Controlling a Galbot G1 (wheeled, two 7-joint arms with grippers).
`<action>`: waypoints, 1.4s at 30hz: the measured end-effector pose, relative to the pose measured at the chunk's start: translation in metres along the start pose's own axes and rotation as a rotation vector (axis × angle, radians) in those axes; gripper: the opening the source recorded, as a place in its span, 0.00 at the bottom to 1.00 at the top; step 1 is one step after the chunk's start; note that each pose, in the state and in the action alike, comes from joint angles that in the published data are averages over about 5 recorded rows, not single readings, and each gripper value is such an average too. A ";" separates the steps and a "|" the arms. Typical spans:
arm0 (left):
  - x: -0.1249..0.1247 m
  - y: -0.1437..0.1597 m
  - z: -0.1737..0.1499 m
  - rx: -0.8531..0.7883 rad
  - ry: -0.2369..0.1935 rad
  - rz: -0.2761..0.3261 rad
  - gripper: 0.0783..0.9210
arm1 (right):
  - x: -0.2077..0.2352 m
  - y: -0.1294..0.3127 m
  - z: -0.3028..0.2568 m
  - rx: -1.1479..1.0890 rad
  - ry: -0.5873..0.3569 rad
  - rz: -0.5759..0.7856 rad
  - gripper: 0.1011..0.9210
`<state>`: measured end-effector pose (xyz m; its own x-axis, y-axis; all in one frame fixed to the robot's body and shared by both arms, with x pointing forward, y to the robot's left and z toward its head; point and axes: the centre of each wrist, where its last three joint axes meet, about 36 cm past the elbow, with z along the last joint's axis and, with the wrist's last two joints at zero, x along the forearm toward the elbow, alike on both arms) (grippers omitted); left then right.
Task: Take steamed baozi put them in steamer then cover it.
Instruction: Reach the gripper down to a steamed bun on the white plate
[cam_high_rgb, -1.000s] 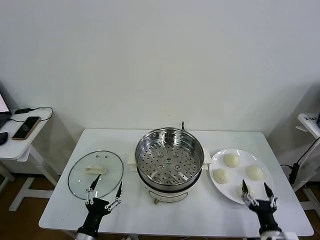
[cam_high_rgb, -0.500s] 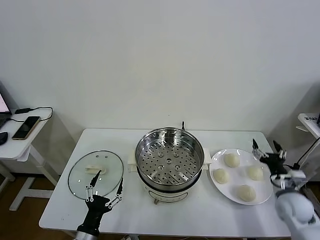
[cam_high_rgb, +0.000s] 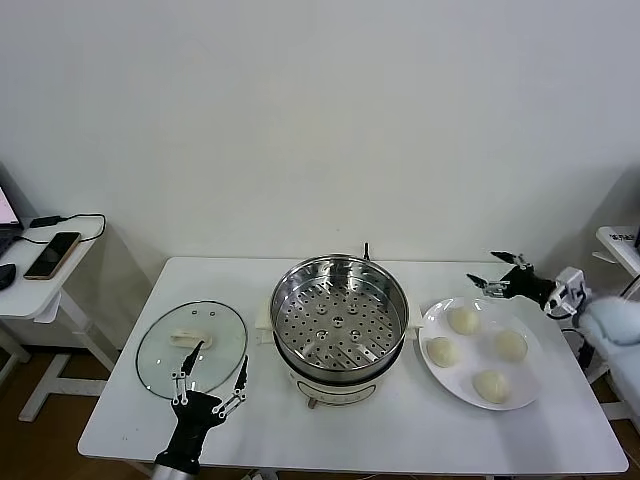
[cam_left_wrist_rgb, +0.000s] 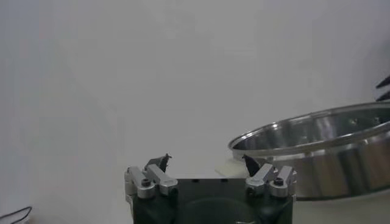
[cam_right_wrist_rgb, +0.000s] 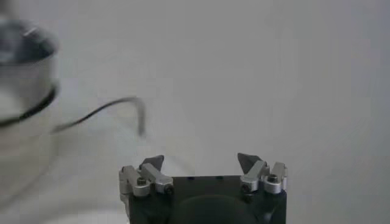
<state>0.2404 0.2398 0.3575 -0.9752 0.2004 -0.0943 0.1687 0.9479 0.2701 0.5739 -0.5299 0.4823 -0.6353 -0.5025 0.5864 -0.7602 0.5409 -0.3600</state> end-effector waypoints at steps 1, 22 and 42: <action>0.000 0.000 -0.001 0.000 0.001 -0.002 0.88 | -0.002 -0.006 -0.004 0.029 0.030 -0.040 0.88; 0.003 0.002 -0.003 -0.007 0.017 -0.029 0.88 | -0.089 -0.048 -0.063 0.358 0.481 -0.443 0.88; 0.001 0.001 -0.005 -0.008 0.008 -0.032 0.88 | -0.135 -0.028 -0.068 0.422 0.543 -0.476 0.77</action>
<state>0.2386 0.2399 0.3626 -0.9813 0.1675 -0.0951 0.1358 0.9518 0.2751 0.6905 -0.4316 0.4622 -0.1620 -0.1602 0.9737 -0.9865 0.0006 -0.1641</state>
